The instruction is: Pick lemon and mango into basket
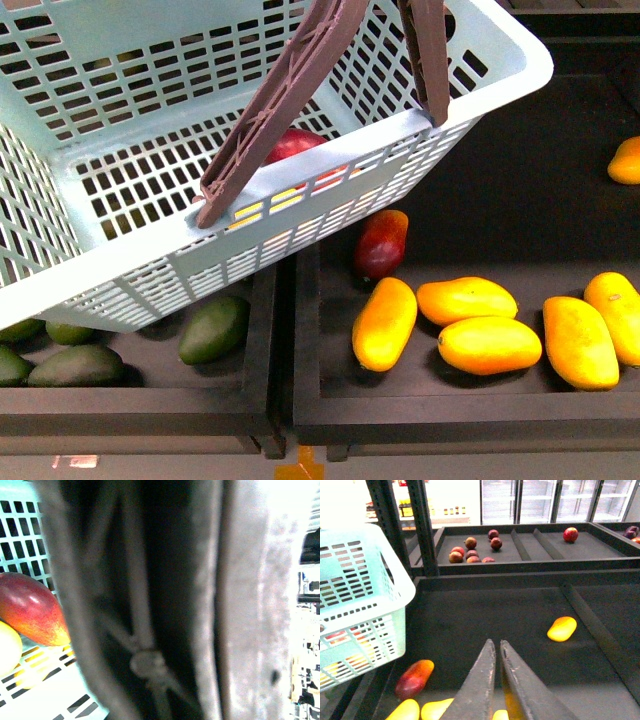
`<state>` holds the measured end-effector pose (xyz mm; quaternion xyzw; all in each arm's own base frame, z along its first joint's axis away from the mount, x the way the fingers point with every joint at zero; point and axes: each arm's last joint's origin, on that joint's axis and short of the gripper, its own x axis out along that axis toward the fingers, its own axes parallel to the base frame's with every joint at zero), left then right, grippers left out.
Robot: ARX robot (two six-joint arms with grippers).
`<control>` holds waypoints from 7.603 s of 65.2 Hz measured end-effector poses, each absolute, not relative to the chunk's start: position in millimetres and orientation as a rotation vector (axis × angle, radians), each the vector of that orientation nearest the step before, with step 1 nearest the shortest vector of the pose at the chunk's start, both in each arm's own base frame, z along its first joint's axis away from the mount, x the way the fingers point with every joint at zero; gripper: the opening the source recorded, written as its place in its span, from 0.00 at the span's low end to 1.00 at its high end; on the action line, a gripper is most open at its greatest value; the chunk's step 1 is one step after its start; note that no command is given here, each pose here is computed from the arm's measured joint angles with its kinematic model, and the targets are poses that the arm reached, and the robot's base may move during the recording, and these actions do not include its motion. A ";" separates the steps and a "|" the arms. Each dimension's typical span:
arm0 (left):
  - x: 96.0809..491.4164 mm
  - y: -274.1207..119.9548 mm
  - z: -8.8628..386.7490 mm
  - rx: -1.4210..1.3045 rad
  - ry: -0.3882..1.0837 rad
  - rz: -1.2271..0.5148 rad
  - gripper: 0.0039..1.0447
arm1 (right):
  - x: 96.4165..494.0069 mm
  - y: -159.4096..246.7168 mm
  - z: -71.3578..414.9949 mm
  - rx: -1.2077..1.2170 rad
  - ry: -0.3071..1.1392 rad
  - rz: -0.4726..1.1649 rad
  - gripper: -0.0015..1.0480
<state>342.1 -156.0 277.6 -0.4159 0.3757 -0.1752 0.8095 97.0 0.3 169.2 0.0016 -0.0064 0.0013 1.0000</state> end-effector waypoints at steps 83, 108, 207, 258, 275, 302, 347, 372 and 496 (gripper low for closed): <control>341.8 -156.0 277.1 -0.893 0.808 -0.376 0.13 | 96.8 0.3 169.1 0.004 -0.012 0.003 0.92; 341.9 -155.8 277.1 -0.894 0.806 -0.372 0.13 | 96.8 0.3 169.2 0.003 -0.013 0.003 0.92; 577.0 -55.6 192.8 -1.033 0.484 0.388 0.13 | 96.8 0.1 169.1 0.003 -0.013 0.001 0.92; 502.8 -21.3 168.4 -1.308 0.448 0.610 0.63 | 96.8 0.1 169.1 0.003 -0.013 0.001 0.92; 451.8 -14.7 208.5 -1.185 0.374 0.725 0.93 | 96.8 0.1 169.1 0.003 -0.013 0.001 0.92; 314.5 -18.3 203.1 -0.117 -0.017 -0.006 0.34 | 96.8 0.1 169.1 0.003 -0.013 0.001 0.92; 174.2 -0.4 161.1 -0.014 0.020 -0.003 0.03 | 96.8 0.1 169.1 0.003 -0.013 0.001 0.92; 142.5 -0.4 164.3 -0.012 0.011 -0.003 0.03 | 96.8 0.1 169.1 0.003 -0.013 0.001 0.92; 97.1 -0.2 168.5 -0.011 -0.011 -0.002 0.34 | 96.8 0.1 169.1 0.003 -0.013 0.001 0.92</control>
